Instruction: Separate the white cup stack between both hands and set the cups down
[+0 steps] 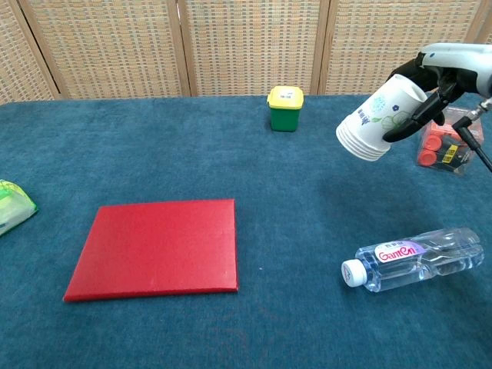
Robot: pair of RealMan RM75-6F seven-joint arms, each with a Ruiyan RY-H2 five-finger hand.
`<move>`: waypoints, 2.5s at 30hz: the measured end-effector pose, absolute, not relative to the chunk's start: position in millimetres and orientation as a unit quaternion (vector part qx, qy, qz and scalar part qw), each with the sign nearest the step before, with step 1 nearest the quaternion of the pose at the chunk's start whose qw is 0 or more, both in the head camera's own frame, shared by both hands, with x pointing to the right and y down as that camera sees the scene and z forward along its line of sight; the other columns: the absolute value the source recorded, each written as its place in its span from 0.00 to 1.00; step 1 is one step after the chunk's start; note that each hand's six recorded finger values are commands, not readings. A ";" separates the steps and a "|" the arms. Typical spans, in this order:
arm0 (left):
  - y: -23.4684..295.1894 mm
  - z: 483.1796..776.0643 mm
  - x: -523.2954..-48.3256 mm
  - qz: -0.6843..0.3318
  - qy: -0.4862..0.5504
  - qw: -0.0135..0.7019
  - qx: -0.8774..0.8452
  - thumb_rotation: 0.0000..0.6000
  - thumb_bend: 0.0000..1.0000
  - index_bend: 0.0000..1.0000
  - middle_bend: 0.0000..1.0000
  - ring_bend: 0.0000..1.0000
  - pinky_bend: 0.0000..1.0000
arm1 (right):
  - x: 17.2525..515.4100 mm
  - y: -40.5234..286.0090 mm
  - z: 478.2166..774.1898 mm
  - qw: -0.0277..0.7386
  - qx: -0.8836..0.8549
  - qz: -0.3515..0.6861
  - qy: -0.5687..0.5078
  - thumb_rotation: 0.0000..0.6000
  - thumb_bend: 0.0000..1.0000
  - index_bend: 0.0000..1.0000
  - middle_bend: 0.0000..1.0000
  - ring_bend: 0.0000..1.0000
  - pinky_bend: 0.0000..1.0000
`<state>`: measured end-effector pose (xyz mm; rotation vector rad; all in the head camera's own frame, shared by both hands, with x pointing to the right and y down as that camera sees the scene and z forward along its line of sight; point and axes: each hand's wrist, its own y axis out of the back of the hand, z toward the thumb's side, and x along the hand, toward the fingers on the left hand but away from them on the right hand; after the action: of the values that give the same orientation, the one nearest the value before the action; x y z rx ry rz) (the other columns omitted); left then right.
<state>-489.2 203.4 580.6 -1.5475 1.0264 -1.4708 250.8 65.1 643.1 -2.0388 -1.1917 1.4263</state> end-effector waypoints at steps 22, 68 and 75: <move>147.7 599.2 -437.9 -0.475 0.466 0.280 -0.692 1.00 0.13 0.00 0.00 0.00 0.00 | 214.7 34.9 628.9 0.113 -0.752 0.459 -0.458 1.00 0.15 0.75 0.61 0.49 0.73; 108.7 676.5 -264.5 -0.243 0.489 -0.051 -0.836 1.00 0.13 0.19 0.00 0.00 0.00 | 160.1 20.6 622.6 0.061 -0.792 0.406 -0.452 1.00 0.15 0.75 0.61 0.49 0.73; 106.8 680.2 -266.6 -0.241 0.491 -0.060 -0.835 1.00 0.13 0.20 0.00 0.00 0.00 | 135.3 22.4 624.1 0.058 -0.802 0.399 -0.441 1.00 0.15 0.75 0.61 0.49 0.73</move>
<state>-266.6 106.8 680.2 -2.7281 1.6056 -0.7891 135.3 22.4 624.1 -2.4296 -1.3353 1.2098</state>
